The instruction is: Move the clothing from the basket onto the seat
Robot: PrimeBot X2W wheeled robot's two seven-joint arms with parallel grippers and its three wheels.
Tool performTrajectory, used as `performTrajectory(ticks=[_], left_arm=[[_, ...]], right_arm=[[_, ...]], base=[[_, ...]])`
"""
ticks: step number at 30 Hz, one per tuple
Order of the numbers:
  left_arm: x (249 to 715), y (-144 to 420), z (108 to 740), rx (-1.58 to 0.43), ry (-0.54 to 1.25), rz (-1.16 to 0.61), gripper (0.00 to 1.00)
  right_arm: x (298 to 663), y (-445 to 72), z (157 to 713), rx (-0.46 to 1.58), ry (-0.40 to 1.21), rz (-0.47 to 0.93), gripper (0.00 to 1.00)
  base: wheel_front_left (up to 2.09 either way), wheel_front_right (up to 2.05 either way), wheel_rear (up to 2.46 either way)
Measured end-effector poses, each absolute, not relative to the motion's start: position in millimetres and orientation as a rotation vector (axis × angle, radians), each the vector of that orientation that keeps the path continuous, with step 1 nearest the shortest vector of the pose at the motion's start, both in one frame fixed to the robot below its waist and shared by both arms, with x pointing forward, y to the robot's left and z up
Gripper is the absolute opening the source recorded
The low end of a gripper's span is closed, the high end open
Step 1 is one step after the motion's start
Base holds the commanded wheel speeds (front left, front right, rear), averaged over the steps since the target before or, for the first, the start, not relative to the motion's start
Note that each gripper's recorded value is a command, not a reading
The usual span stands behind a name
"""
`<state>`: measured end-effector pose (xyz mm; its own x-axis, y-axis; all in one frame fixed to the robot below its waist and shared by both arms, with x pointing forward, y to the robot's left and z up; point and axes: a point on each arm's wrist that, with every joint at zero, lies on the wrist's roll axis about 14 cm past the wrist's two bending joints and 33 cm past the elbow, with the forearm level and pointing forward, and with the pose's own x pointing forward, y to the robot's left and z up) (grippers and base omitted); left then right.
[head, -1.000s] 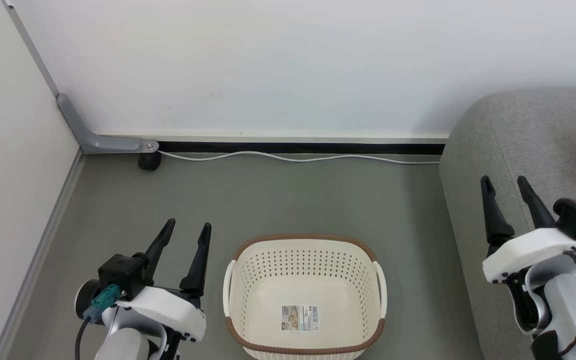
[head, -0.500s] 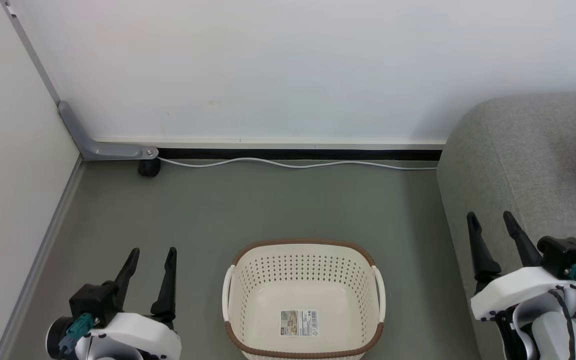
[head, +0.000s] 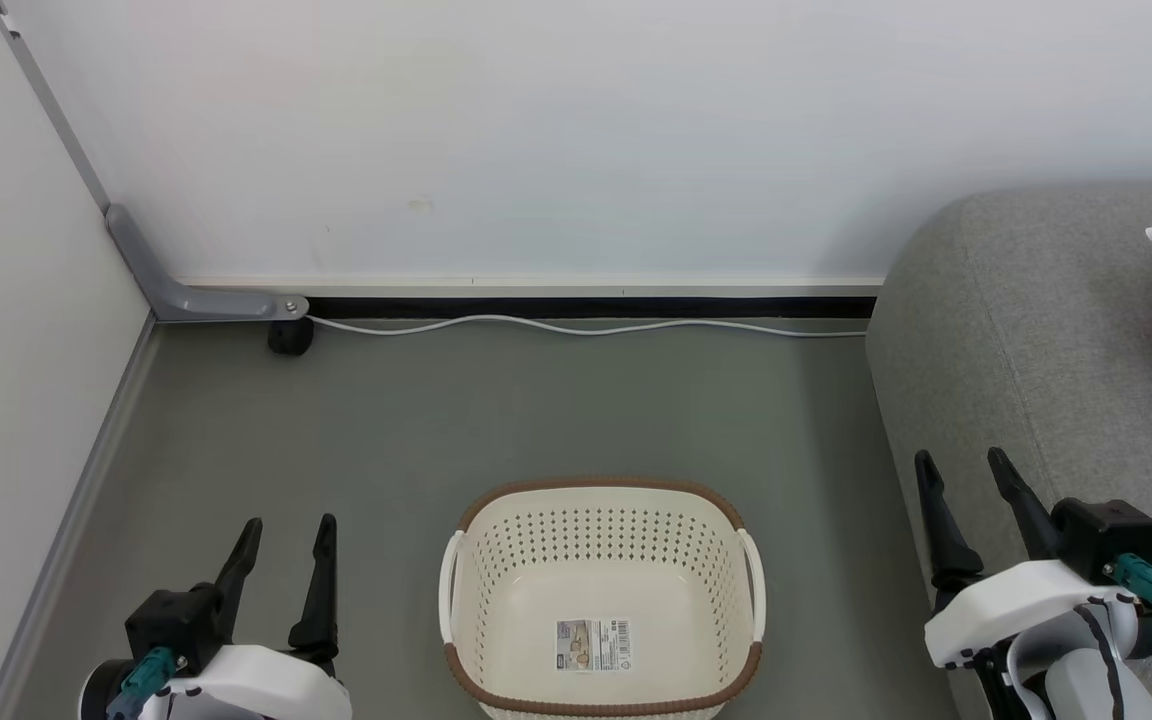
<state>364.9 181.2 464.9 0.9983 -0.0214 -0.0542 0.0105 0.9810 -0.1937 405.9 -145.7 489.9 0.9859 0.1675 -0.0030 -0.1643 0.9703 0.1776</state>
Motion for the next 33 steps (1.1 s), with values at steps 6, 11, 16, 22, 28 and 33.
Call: performTrajectory(ticks=[6,11,16,22,28,33], left_arm=[[365.7,178.7,462.8,-0.198,0.063,-0.022,1.0],[365.9,175.8,462.5,-0.203,0.065,-0.03,1.0],[366.1,173.7,462.1,-0.205,0.067,-0.035,1.0],[366.6,170.8,459.4,-0.209,0.076,-0.042,1.0],[367.5,168.2,457.8,-0.209,0.081,-0.049,1.0],[368.5,165.4,456.1,-0.208,0.088,-0.056,1.0]], right_arm=[[405.8,-145.3,487.8,0.181,0.024,0.167,1.0],[405.5,-146.3,486.8,0.18,0.027,0.163,1.0],[405.5,-148.0,485.7,0.181,0.03,0.158,1.0],[405.4,-150.7,482.2,0.183,0.039,0.149,1.0],[405.4,-154.4,480.6,0.185,0.043,0.137,1.0],[405.0,-157.5,478.9,0.186,0.046,0.128,1.0]], base=[[0.0,0.0,0.0],[0.0,0.0,0.0],[0.0,0.0,0.0],[0.0,0.0,0.0],[0.0,0.0,0.0],[0.0,0.0,0.0]])
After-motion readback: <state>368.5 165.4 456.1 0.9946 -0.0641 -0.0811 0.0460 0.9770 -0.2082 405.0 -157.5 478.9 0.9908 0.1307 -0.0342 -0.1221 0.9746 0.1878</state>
